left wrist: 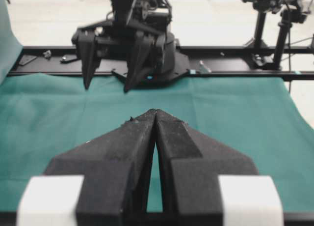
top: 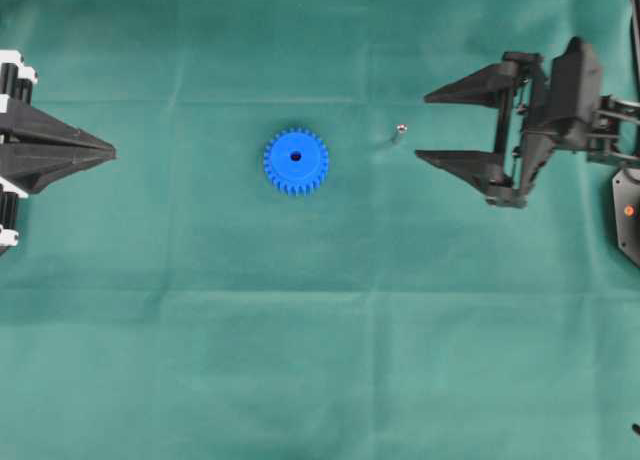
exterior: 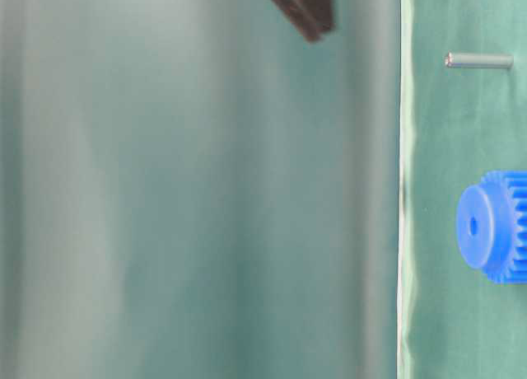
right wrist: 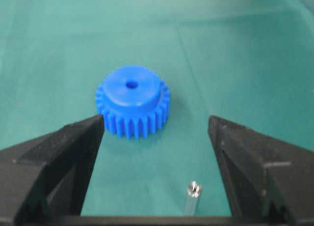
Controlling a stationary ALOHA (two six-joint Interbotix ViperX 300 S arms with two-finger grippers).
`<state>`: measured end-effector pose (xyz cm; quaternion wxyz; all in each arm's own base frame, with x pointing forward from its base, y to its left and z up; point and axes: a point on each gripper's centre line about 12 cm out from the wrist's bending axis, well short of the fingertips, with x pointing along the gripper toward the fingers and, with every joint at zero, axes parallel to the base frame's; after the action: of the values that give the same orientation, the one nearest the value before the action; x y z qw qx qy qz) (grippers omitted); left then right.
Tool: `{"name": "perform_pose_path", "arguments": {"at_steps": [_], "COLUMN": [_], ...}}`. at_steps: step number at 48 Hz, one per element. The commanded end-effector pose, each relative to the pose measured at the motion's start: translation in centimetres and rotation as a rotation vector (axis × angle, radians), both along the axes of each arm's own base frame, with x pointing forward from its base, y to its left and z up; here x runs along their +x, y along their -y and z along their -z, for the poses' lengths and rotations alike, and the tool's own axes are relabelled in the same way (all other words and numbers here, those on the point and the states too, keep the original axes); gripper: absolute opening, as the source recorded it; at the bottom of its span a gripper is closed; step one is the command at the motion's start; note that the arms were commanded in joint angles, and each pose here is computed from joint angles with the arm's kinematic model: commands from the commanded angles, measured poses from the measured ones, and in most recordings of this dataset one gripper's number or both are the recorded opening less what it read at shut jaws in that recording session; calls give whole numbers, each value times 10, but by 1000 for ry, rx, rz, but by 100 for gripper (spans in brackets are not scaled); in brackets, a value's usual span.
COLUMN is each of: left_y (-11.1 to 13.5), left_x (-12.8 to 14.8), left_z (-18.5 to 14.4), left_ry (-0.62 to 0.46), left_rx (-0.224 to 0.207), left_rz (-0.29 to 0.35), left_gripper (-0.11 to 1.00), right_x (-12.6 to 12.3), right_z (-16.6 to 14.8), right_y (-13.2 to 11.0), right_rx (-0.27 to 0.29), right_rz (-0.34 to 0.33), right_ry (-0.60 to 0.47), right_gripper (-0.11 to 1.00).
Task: Insert the shaft placed at a random location into the center hole of the medium gear at another random location.
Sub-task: 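Move the right gripper open toward the silver shaft beside the gear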
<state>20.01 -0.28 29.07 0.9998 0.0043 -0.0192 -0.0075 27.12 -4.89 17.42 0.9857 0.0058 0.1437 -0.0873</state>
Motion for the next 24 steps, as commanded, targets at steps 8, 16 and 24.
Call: {"name": "perform_pose_path", "arguments": {"at_steps": [8,16,24], "left_y": [0,1,0], "left_x": [3,3,3], "left_z": [-6,-6,-4], "left_ry": [8,3,-6], "left_rx": [3,1,2], "left_rz": [2,4,2], "left_gripper": [0,0,0], "right_x": [16,18,19], "right_z": [24,44,62], "right_y": [11,19,26], "right_rx": [13,31,42], "right_rz": [44,84,117], "right_ry": [-29,-57,-86], "right_gripper": [90,90,90]}}
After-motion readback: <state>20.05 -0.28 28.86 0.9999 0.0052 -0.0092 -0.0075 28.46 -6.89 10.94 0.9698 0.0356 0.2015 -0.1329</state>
